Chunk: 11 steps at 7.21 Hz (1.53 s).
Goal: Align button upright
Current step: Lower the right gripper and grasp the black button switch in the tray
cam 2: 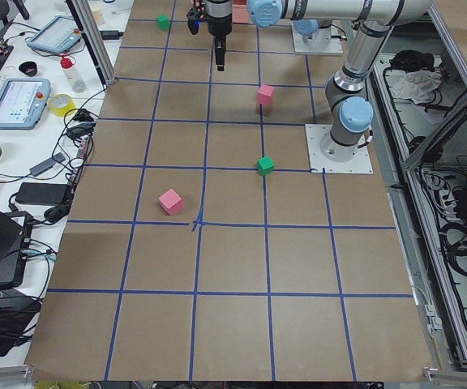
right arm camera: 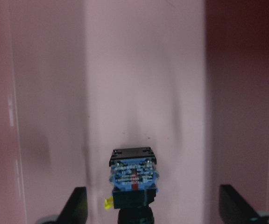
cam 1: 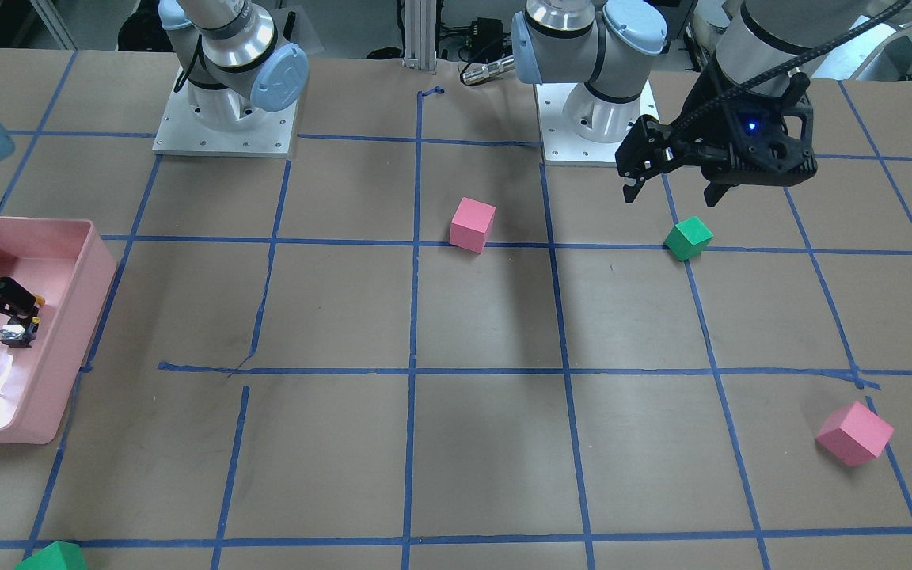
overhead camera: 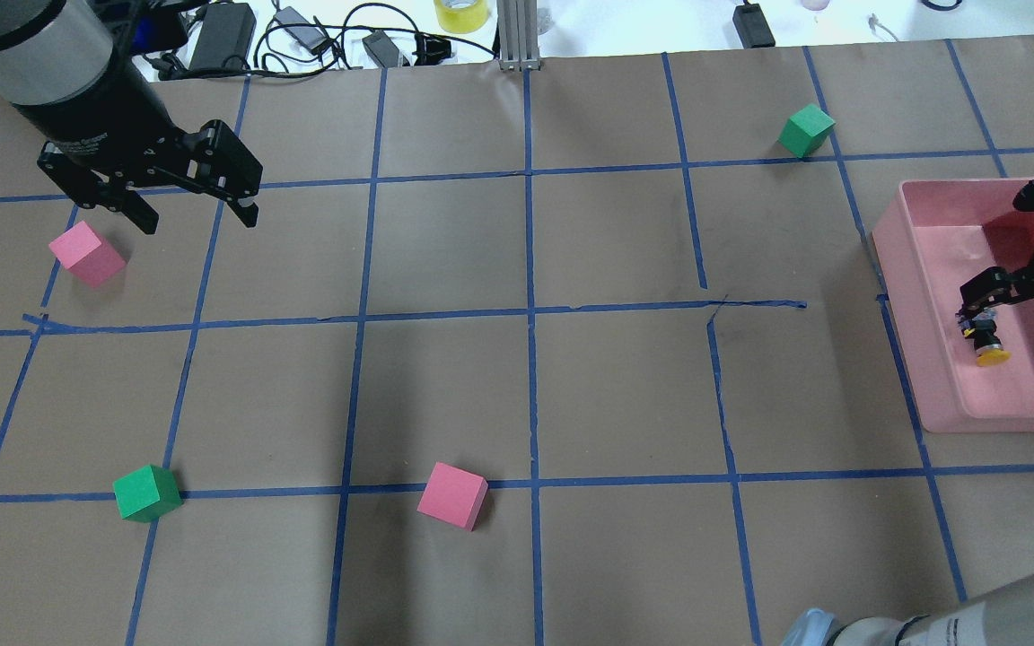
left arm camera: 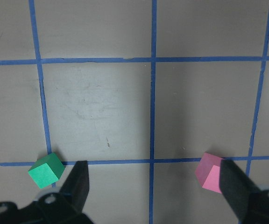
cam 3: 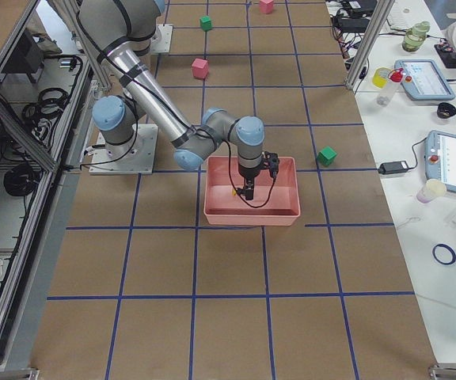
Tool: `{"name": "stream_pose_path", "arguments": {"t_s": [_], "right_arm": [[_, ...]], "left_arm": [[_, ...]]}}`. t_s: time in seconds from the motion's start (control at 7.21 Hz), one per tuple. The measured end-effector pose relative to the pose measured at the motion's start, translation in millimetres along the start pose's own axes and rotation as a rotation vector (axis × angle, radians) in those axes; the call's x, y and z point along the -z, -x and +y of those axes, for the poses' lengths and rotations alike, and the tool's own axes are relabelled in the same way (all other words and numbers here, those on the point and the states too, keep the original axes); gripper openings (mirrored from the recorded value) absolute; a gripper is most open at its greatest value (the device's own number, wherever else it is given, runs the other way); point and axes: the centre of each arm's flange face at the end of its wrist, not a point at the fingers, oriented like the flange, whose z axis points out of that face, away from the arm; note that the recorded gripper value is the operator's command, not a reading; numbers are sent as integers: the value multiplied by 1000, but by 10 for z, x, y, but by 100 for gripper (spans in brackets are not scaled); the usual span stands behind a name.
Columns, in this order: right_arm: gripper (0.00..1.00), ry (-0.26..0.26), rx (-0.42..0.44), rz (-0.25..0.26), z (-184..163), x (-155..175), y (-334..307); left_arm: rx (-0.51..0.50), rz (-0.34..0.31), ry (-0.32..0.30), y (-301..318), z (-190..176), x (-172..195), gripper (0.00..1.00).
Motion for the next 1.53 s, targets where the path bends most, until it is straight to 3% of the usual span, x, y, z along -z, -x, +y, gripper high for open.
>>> {"name": "stream_pose_path", "arguments": {"t_s": [0.42,0.69,1.11,1.39,1.53], "right_arm": [[97,19,0,-13,42,-107,33],[85,22,0,-16,49,-127,39],[85,36,1,-28,49,-219,43],[49,45,4,-42,45,-298,50],[44,50,6,-45,48,-306,53]], "left_arm": [[0,1,4,1,-19,-25,100],[0,1,5,2,-26,-33,100],[2,-1,4,9,-39,-40,100],[2,-11,7,25,-40,-46,100],[4,-29,13,47,-38,-54,100]]}}
